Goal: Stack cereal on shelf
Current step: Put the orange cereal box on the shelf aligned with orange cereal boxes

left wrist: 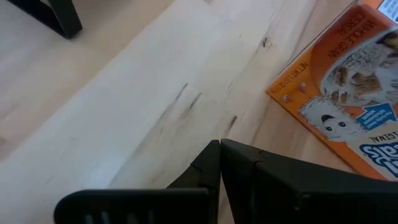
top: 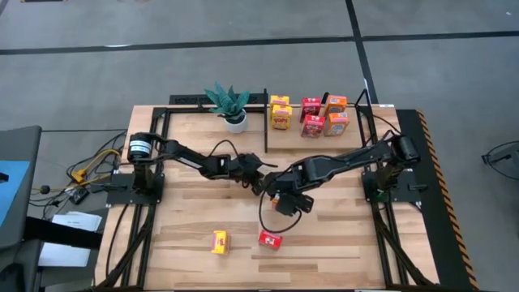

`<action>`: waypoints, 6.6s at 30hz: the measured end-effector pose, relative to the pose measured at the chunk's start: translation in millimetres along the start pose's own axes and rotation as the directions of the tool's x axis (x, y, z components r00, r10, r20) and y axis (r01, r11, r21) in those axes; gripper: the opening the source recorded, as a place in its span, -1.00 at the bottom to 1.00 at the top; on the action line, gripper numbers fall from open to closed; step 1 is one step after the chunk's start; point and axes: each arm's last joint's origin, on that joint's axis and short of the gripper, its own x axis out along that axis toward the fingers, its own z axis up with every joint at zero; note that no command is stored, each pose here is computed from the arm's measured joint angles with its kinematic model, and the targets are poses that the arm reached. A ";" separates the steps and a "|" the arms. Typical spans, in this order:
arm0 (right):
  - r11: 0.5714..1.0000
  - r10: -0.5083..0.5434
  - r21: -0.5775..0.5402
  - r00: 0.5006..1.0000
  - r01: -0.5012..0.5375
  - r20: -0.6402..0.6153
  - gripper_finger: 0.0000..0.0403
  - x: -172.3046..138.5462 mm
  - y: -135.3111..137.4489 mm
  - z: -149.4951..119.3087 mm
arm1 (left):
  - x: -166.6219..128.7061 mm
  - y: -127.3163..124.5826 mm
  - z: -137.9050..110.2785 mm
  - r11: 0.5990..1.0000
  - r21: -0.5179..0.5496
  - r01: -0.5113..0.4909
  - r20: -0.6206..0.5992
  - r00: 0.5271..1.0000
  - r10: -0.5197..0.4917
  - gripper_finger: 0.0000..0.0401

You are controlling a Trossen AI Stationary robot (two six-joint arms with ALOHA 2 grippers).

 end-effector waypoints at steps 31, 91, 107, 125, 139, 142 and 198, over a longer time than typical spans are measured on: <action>0.963 0.107 0.261 0.982 -0.064 -0.153 0.52 -18.2 2.8 -13.6 | -9.5 0.3 -2.4 0.999 0.044 -0.023 -0.090 0.996 0.027 -1.00; 0.986 0.033 0.163 0.999 -0.027 -0.036 0.28 18.9 -12.5 -15.3 | -259.3 -12.3 -4.7 0.906 -0.081 -0.417 0.101 0.900 0.423 -1.00; 0.995 -0.003 0.104 0.996 0.012 -0.091 0.29 0.0 -19.5 -11.1 | -270.8 -5.6 -9.1 0.883 -0.114 -0.456 0.142 0.872 0.469 -1.00; 0.982 0.113 0.173 0.968 -0.074 -0.226 0.30 33.2 -13.8 -24.6 | -272.2 -3.0 -10.2 0.873 -0.073 -0.482 0.138 0.862 0.488 -1.00; 0.789 0.028 0.613 1.000 -0.029 0.011 0.29 -73.5 -17.5 -52.7 | -176.9 -12.3 -48.9 0.973 -0.210 0.100 0.447 0.894 0.005 -1.00; 0.672 -0.075 0.741 0.995 0.004 0.063 0.29 -101.3 -10.6 -63.8 | -148.8 3.2 -48.4 0.951 -0.249 0.184 0.530 0.848 -0.026 -1.00; 0.335 -0.390 0.939 0.918 0.071 0.070 0.29 -44.7 80.7 -37.4 | -14.0 -4.5 -52.3 0.982 -0.187 0.035 -0.033 0.999 -0.042 -1.00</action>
